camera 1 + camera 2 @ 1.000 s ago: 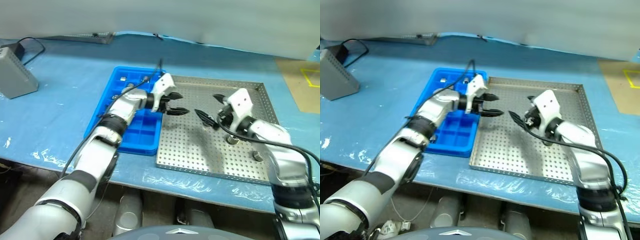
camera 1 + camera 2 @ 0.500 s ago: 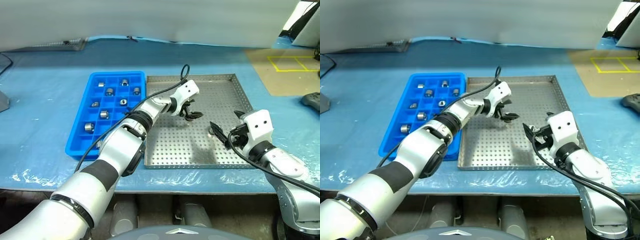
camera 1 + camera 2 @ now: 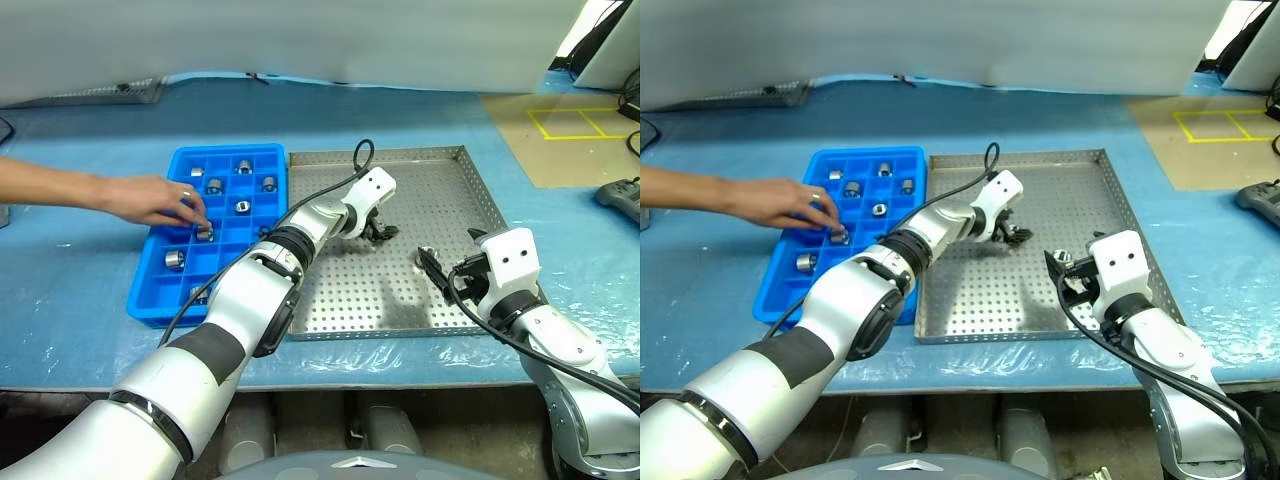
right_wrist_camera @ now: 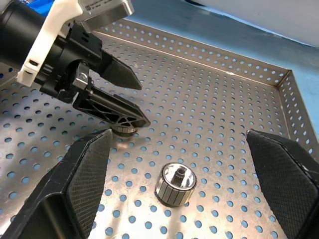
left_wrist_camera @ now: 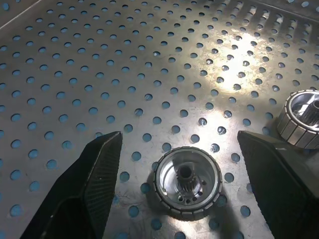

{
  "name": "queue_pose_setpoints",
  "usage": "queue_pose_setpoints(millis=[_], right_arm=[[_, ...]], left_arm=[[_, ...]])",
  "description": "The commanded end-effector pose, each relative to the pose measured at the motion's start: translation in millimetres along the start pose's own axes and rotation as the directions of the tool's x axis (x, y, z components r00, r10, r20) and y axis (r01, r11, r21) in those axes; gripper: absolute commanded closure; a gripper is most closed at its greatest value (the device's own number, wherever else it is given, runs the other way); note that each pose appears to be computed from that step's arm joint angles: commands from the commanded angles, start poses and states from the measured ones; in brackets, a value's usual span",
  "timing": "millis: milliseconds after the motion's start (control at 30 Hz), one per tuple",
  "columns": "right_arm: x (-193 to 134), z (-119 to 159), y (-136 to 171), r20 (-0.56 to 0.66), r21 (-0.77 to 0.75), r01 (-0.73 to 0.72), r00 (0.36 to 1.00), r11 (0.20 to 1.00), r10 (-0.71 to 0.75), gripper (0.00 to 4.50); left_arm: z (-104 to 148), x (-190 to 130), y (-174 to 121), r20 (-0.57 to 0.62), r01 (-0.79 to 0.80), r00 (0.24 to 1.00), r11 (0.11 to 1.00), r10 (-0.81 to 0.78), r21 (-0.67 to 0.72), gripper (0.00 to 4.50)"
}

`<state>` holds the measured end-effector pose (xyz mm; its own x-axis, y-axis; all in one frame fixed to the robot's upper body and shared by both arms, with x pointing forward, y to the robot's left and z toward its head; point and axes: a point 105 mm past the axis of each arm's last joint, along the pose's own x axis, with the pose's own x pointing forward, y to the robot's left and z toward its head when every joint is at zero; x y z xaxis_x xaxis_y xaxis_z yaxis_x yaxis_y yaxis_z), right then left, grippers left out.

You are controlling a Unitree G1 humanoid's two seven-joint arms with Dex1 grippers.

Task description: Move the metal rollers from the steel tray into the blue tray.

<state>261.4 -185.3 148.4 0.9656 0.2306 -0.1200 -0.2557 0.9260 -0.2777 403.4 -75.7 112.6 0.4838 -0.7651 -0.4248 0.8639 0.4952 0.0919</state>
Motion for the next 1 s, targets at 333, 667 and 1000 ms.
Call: queue_pose_setpoints(millis=[333,667,1000], right_arm=[[-2.2,6.3,5.1,0.051,0.004,0.045,0.998,0.999,-0.045,0.00],[4.2,7.6,5.3,0.064,0.002,0.031,0.997,1.000,-0.031,0.00],[19.2,10.8,11.7,0.092,0.001,-0.027,0.995,1.000,0.026,0.00]], left_arm=[[-7.2,14.0,-21.1,-0.070,-0.014,0.997,1.000,0.012,-0.018,0.61],[-27.2,10.5,-18.0,-0.137,0.001,0.991,1.000,-0.002,-0.013,1.49],[-11.8,6.9,-8.8,-0.067,-0.023,0.998,0.999,0.020,-0.040,2.44]])
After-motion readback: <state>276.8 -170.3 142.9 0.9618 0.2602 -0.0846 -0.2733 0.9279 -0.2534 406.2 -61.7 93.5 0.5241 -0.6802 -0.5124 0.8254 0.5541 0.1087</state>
